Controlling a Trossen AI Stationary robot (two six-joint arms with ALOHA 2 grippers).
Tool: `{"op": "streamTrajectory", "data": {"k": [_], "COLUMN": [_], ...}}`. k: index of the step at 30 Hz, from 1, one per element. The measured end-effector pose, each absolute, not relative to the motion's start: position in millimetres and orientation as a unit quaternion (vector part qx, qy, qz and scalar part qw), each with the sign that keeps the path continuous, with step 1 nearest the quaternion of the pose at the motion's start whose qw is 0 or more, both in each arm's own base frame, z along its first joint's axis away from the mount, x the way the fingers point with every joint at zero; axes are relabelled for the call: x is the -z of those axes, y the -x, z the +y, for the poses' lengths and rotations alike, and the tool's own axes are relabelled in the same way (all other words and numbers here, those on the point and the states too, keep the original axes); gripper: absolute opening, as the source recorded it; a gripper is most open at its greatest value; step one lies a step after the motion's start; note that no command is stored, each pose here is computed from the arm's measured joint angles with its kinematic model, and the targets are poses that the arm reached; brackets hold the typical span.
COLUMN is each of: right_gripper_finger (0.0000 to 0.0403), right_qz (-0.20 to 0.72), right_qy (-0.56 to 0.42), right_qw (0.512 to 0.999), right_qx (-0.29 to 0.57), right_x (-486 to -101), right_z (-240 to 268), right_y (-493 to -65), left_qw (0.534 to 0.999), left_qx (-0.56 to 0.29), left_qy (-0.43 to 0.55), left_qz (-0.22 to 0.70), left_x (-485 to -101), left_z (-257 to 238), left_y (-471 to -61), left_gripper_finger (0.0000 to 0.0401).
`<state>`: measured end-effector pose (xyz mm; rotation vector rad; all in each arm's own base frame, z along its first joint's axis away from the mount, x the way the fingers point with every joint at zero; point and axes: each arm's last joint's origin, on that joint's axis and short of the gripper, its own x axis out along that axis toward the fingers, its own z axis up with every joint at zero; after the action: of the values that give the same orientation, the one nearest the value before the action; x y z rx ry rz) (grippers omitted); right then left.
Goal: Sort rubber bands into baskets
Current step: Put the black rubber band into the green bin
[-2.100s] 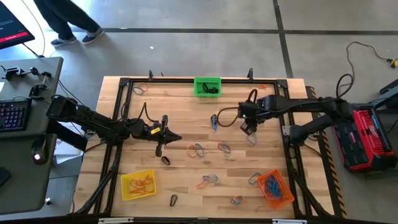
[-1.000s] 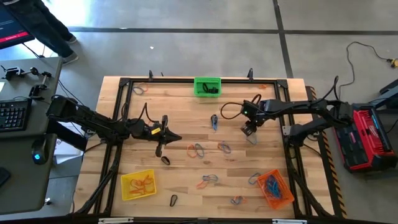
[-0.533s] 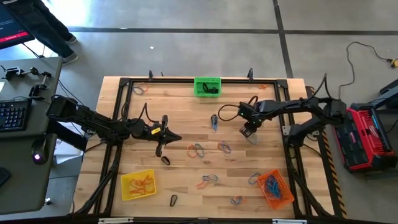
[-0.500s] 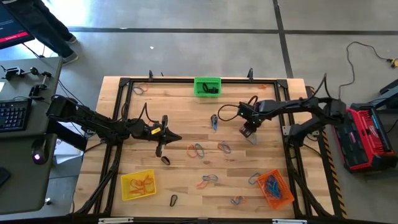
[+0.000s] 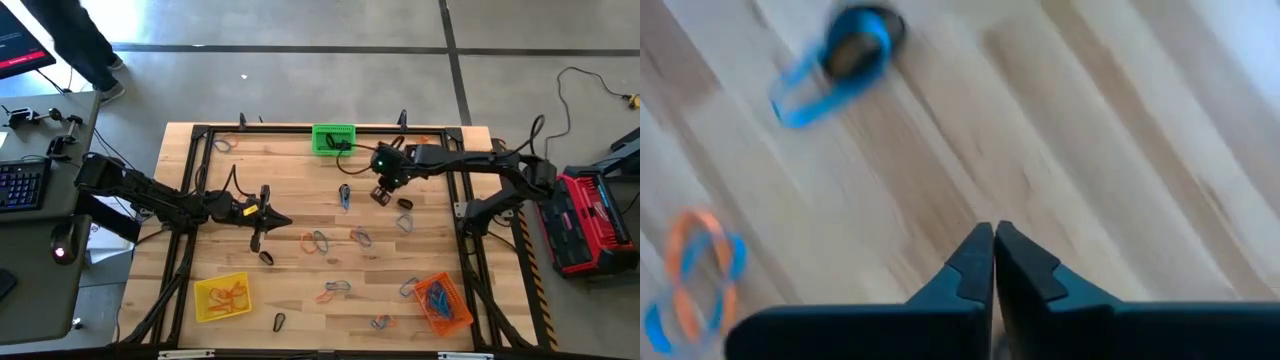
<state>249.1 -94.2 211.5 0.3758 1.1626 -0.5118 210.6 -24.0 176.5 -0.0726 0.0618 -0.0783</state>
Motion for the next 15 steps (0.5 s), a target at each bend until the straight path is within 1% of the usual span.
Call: {"op": "streamTrajectory", "data": {"k": [3, 6, 11, 13, 15], "right_gripper_finger": [0.0024, 0.0069, 0.0148, 0.0168, 0.0180], "right_qz": [0.590, 0.635, 0.672, 0.678, 0.678], "right_qy": [-0.172, -0.167, -0.130, -0.126, -0.126], "right_qw": [0.754, 0.721, 0.706, 0.703, 0.702], "right_qx": [0.232, 0.222, 0.181, 0.177, 0.177], "right_x": [-210.9, -208.3, -186.6, -176.1, -167.9], "right_z": [-90.5, -84.8, -74.3, -73.1, -72.8], "right_y": [-239.2, -230.5, -220.4, -215.6, -211.8], "left_qw": [0.998, 0.997, 0.997, 0.997, 0.997], "left_qx": [0.040, 0.040, 0.040, 0.040, 0.040], "left_qy": [0.044, 0.043, 0.043, 0.043, 0.043], "left_qz": [0.038, 0.041, 0.042, 0.042, 0.042], "left_x": [-175.1, -174.5, -174.5, -174.5, -174.5], "left_z": [-24.6, -24.6, -24.6, -24.6, -24.6], "left_y": [-210.5, -210.4, -210.4, -210.4, -210.4], "left_gripper_finger": [0.0000, 0.0000, 0.0000, 0.0000, 0.0000]}}
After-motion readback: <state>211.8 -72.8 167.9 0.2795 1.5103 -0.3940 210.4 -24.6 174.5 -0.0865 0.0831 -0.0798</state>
